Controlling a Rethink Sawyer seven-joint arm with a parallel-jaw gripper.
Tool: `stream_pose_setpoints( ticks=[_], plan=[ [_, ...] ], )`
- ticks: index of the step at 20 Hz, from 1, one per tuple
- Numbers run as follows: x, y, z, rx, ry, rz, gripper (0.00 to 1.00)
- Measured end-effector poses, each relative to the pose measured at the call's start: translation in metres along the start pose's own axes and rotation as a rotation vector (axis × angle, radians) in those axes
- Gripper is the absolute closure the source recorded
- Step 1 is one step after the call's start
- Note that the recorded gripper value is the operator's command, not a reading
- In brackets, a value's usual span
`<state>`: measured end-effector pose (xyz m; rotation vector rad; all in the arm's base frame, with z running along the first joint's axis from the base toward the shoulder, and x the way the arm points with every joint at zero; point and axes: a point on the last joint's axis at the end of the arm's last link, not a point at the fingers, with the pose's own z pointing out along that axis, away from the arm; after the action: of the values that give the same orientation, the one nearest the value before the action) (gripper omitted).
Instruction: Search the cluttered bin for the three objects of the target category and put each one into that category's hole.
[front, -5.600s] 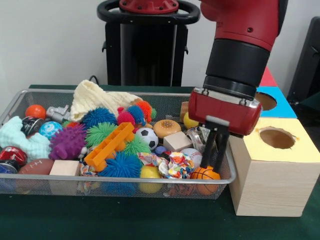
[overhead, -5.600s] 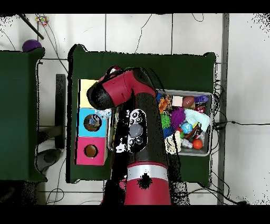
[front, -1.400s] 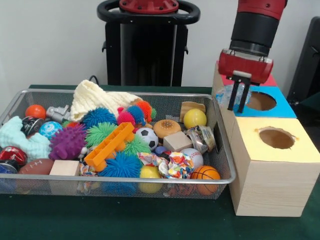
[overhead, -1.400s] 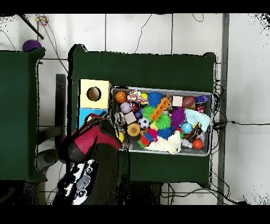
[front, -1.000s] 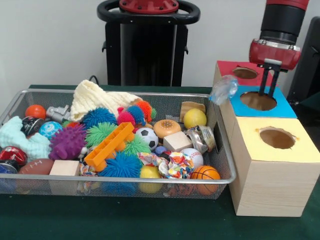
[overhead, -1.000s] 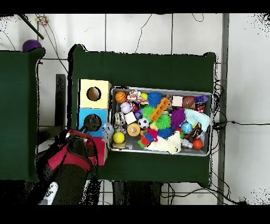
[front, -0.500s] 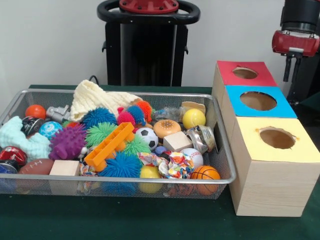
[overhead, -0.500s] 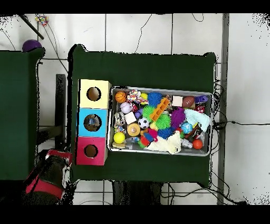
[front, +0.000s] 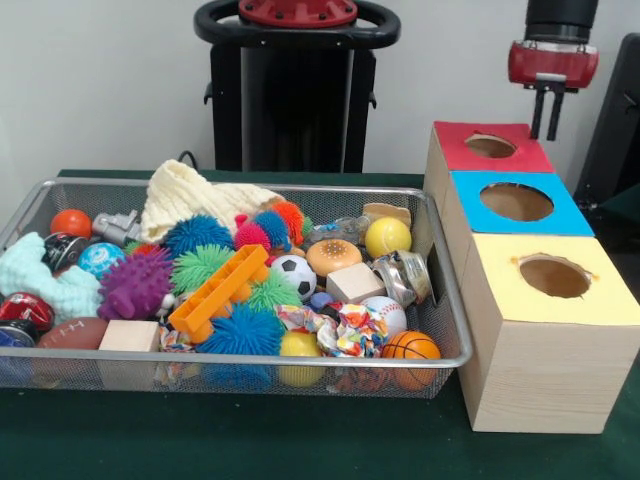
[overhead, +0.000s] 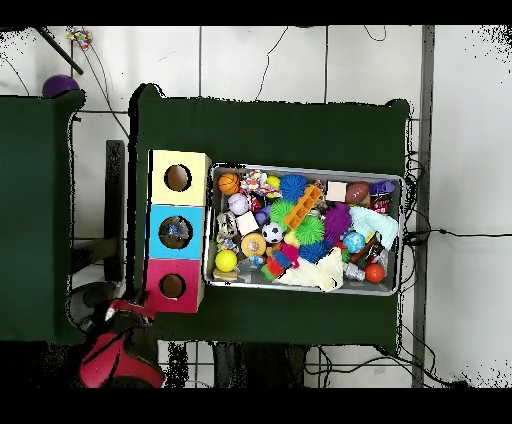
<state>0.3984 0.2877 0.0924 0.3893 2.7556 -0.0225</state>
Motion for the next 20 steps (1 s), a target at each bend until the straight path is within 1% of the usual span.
stream_pose_setpoints(
  ticks=[1,2,5,6,7,10,11,13,14,16,17,18,20],
  plan=[
    [-0.003,-0.008,-0.004,-0.01,0.017,0.028,1.0],
    [-0.008,-0.028,-0.015,-0.027,0.055,0.088,1.0],
    [-0.013,-0.053,-0.033,-0.039,0.083,0.158,1.0],
    [-0.013,-0.071,-0.051,-0.039,0.088,0.199,1.0],
    [-0.011,-0.077,-0.056,-0.037,0.087,0.206,1.0],
    [0.009,-0.094,-0.081,-0.03,0.07,0.187,1.0],
    [0.015,-0.096,-0.086,-0.028,0.067,0.173,1.0],
    [0.043,-0.109,-0.098,-0.017,0.058,0.096,1.0],
    [0.053,-0.115,-0.099,-0.014,0.056,0.066,1.0],
    [0.065,-0.127,-0.092,-0.012,0.052,0.026,1.0],
    [0.068,-0.131,-0.088,-0.013,0.051,0.017,1.0],
    [0.075,-0.146,-0.072,-0.023,0.049,-0.002,1.0],
    [0.081,-0.16,-0.053,-0.041,0.049,-0.012,1.0]
  ],
)
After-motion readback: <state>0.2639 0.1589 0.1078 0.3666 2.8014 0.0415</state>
